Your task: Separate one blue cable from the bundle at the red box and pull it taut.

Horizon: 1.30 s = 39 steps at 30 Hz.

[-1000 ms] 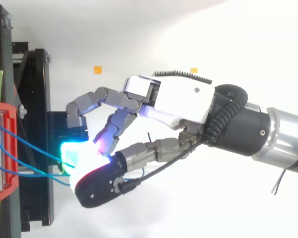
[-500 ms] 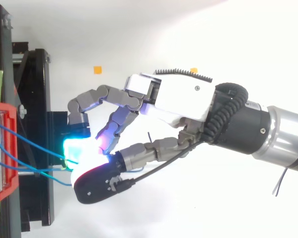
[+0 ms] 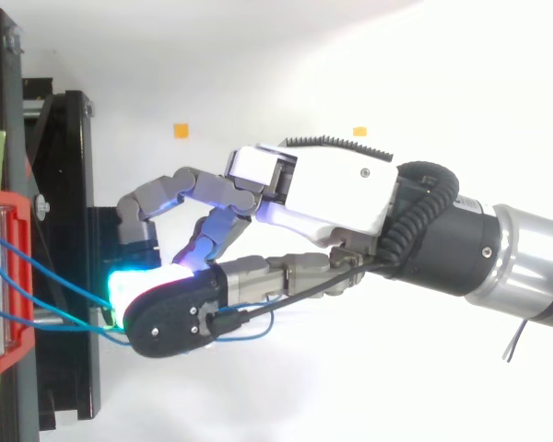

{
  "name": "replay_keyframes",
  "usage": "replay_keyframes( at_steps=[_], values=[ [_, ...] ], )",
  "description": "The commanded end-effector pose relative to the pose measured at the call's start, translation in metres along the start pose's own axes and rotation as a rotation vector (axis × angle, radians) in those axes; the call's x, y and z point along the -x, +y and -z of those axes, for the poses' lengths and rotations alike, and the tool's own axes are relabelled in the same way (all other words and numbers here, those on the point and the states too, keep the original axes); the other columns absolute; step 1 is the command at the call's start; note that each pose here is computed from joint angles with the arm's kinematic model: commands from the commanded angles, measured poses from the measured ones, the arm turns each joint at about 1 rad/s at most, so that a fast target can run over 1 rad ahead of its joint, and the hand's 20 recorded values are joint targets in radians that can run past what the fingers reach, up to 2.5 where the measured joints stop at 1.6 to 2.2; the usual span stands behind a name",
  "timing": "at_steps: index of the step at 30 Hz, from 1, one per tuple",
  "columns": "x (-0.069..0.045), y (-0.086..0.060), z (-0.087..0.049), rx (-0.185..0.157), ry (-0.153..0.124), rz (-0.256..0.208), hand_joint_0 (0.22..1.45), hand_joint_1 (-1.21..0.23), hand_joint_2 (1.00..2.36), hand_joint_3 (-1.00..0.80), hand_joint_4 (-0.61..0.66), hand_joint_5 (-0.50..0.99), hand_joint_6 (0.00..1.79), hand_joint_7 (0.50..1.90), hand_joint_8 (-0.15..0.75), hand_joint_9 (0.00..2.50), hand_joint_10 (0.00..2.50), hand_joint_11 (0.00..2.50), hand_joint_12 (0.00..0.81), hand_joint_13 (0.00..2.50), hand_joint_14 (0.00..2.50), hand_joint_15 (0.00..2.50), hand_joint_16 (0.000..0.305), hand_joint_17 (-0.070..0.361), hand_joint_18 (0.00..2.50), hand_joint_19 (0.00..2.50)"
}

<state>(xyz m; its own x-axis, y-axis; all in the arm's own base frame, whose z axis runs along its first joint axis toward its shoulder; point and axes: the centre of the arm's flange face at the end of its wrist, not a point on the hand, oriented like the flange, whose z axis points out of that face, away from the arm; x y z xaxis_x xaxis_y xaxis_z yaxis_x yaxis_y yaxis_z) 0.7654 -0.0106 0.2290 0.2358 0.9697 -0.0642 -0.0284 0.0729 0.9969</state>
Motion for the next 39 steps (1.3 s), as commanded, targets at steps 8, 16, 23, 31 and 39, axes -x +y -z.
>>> replay_keyframes(
  at_steps=[8, 16, 23, 31, 39],
  values=[
    [-0.0013, 0.0012, -0.0004, 0.005, -0.009, -0.007, 0.68, -0.84, 1.02, -0.32, 0.03, -0.18, 0.83, 1.40, 0.315, 1.22, 0.04, 1.23, 0.410, 1.04, 0.03, 0.78, 0.057, 0.128, 0.80, 0.76],
    [0.0054, -0.0012, 0.0003, -0.014, -0.017, 0.003, 0.83, -0.94, 1.00, -0.50, 0.05, -0.20, 0.88, 1.28, 0.289, 1.17, 0.03, 1.26, 0.382, 1.00, 0.03, 0.77, 0.055, 0.125, 0.77, 0.69],
    [0.0014, -0.0005, 0.0003, -0.004, -0.011, -0.002, 0.56, -1.08, 1.00, -0.50, 0.05, -0.18, 0.89, 1.26, 0.296, 1.19, 0.03, 1.29, 0.387, 0.99, 0.03, 0.78, 0.057, 0.128, 0.78, 0.66],
    [-0.0024, 0.0003, 0.0002, -0.003, 0.027, 0.000, 0.44, -0.77, 1.00, -0.50, 0.10, -0.15, 0.83, 1.15, 0.356, 1.32, 0.03, 1.23, 0.445, 1.06, 0.03, 0.76, 0.066, 0.149, 0.86, 0.70],
    [0.0006, -0.0018, 0.0012, -0.015, 0.023, 0.006, 0.51, -0.52, 1.00, -0.50, 0.09, -0.13, 0.78, 1.21, 0.331, 1.32, 0.03, 1.21, 0.426, 1.07, 0.03, 0.76, 0.060, 0.136, 0.84, 0.77]
  ],
)
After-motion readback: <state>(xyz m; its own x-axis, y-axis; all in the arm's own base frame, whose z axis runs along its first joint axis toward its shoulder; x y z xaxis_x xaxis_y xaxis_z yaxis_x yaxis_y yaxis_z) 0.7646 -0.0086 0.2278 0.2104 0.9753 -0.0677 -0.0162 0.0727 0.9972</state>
